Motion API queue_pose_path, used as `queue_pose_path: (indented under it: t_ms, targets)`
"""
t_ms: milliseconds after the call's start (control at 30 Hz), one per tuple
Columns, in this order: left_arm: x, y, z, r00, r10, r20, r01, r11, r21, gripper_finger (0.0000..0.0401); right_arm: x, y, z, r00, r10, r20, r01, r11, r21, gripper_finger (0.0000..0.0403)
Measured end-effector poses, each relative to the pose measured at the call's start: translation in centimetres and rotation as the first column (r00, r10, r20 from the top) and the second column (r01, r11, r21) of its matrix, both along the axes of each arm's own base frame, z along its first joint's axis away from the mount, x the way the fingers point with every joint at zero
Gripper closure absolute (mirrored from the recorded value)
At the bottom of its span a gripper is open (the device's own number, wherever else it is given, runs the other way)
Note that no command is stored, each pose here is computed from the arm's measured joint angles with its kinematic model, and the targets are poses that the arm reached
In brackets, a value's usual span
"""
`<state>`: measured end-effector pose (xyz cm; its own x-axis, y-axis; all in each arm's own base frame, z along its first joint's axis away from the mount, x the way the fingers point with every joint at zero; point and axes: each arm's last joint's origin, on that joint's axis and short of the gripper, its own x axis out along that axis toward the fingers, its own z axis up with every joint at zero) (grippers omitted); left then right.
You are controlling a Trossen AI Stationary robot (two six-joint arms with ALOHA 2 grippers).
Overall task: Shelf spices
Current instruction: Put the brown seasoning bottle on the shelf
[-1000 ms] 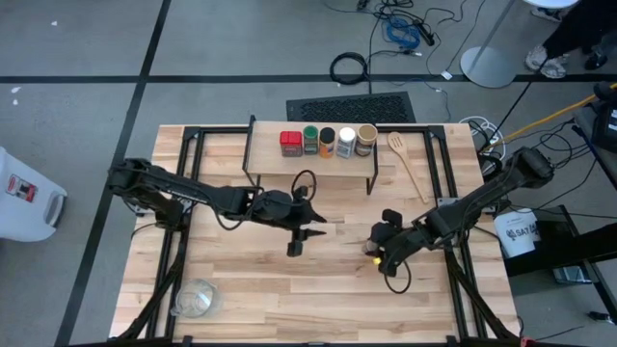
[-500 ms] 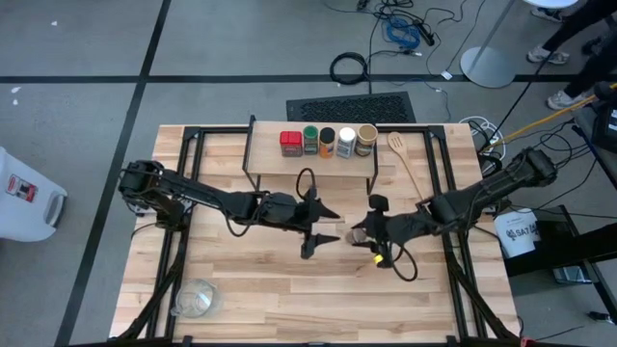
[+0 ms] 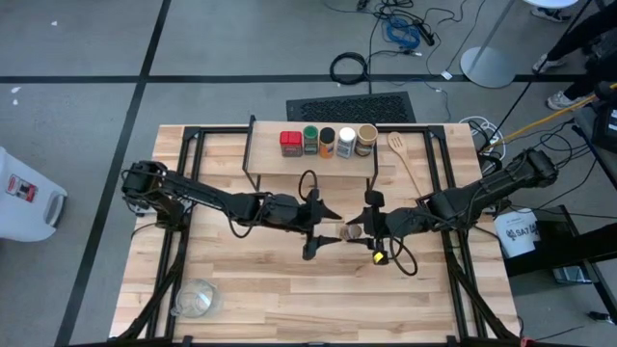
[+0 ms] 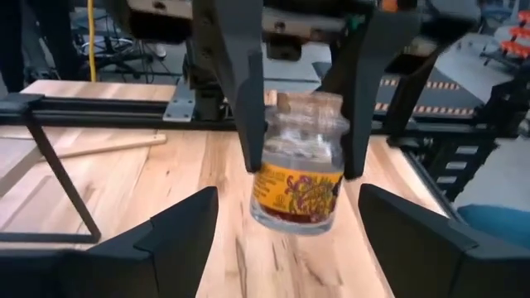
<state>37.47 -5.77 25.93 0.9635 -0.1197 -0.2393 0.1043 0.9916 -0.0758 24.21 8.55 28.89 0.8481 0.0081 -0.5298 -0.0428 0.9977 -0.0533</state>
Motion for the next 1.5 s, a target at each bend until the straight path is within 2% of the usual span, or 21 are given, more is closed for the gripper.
queue_pose_path:
  t_ms: [700, 1033, 1333, 1500]
  targets:
    - [4.2, -0.9, -1.4, 1.000, -0.004, -0.018, 0.004, 1.000, 0.027, 0.0099, 0.0, 0.0, 0.0, 1.000, 0.002, -0.001, -0.002, 1.000, 0.001, 0.0231]
    - [4.1, -1.0, -1.2, 1.000, -0.007, -0.015, 0.008, 0.999, 0.048, 0.0099, -0.1, 0.0, -0.2, 1.000, -0.002, -0.019, 0.002, 1.000, 0.001, 0.0231]
    - [3.9, -1.0, -1.7, 0.997, -0.016, -0.069, 0.022, 0.996, 0.085, 0.0100, -0.1, 0.0, -0.2, 1.000, -0.003, -0.018, 0.003, 1.000, 0.001, 0.0231]
    - [3.9, -0.9, -1.7, 0.998, -0.008, -0.066, 0.014, 0.996, 0.088, 0.0114, -0.1, 0.0, -0.2, 1.000, -0.003, -0.017, 0.003, 1.000, 0.002, 0.0231]
